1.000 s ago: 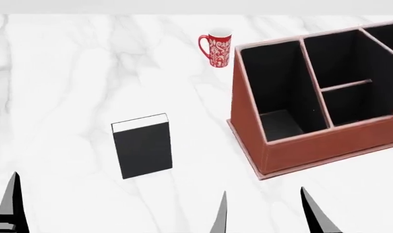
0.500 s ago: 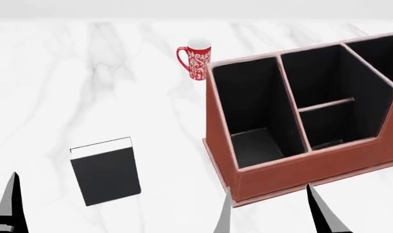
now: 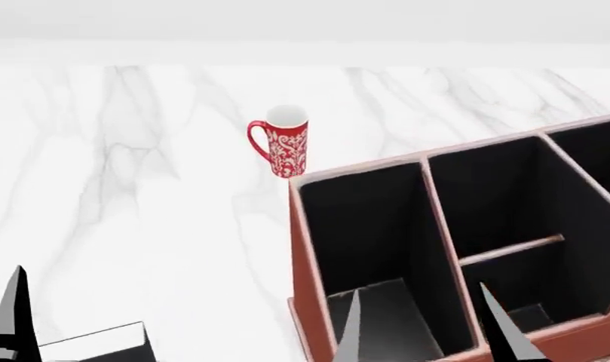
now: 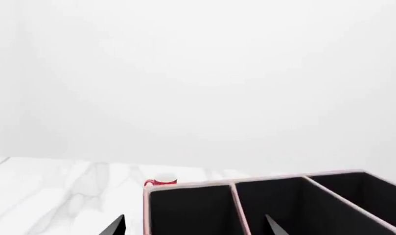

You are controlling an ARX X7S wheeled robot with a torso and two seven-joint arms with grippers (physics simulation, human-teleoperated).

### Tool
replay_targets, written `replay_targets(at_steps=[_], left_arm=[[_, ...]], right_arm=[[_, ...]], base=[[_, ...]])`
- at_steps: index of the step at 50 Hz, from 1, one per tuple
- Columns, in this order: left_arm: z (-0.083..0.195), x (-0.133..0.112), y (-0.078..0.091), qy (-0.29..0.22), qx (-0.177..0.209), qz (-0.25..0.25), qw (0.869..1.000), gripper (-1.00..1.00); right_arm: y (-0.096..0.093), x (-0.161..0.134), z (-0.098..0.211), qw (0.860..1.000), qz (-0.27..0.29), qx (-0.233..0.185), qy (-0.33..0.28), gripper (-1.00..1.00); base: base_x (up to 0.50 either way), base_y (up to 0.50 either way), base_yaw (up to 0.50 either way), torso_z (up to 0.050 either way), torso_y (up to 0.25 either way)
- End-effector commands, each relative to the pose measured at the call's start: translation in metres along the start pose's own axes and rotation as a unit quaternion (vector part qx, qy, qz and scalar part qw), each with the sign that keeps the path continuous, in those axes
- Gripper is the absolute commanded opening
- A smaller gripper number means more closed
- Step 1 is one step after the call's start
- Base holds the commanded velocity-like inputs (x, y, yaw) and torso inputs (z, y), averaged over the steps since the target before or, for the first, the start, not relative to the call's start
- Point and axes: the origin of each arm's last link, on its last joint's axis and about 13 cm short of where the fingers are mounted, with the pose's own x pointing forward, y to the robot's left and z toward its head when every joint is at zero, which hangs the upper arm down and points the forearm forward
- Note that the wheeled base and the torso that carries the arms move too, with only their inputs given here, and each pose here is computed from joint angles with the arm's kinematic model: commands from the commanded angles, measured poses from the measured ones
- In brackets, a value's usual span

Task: Pick up the book and place it in the left compartment of the caddy.

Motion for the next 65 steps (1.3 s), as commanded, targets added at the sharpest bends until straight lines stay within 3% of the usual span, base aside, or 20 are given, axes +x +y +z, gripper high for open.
replay_targets(at_steps=[1,13,16,19,29,35,42,53,65], left_arm=[[0.001,0.0,0.0,-0.001,0.0,0.0,1.0,1.0],[0.001,-0.001,0.0,-0.001,0.0,-0.001,1.0,1.0],[0.003,0.0,0.001,-0.003,-0.002,0.001,1.0,1.0],[0.003,0.001,0.002,-0.004,-0.002,0.003,1.0,1.0],[0.008,0.004,0.007,-0.011,0.001,0.008,1.0,1.0],[0.013,0.008,0.012,-0.019,0.001,0.016,1.0,1.0],[0.017,0.008,0.016,-0.028,0.014,0.009,0.999,1.0],[0.024,0.014,0.024,-0.039,0.017,0.02,0.999,1.0],[0.035,0.019,0.037,-0.055,0.027,0.042,0.997,1.0]], right_arm=[[0.0,0.0,0.0,1.0,0.001,-0.003,0.001,1.0],[0.0,0.003,-0.003,1.0,-0.01,0.011,0.018,1.0],[-0.001,0.006,0.0,0.998,-0.047,0.028,0.037,1.0],[-0.003,0.008,0.002,0.996,-0.074,0.017,0.039,1.0],[-0.007,0.01,0.013,0.997,-0.07,0.0,0.028,1.0],[-0.01,0.012,0.018,0.998,-0.033,0.028,0.046,1.0],[-0.015,0.03,0.034,0.999,0.017,-0.025,0.038,1.0],[-0.024,0.05,0.055,0.996,0.082,0.001,0.035,1.0],[-0.026,0.073,0.082,0.984,0.17,-0.02,0.059,1.0]], base=[[0.5,0.0,0.0,0.0,0.0],[0.4,0.0,0.0,0.0,0.002],[0.0,0.0,0.0,0.0,0.0],[0.0,0.0,0.0,0.0,0.0],[0.0,0.0,0.0,0.0,0.0],[0.0,0.0,0.0,0.0,0.0],[0.0,0.0,0.0,0.0,0.0],[0.0,0.0,0.0,0.0,0.0],[0.0,0.0,0.0,0.0,0.0]])
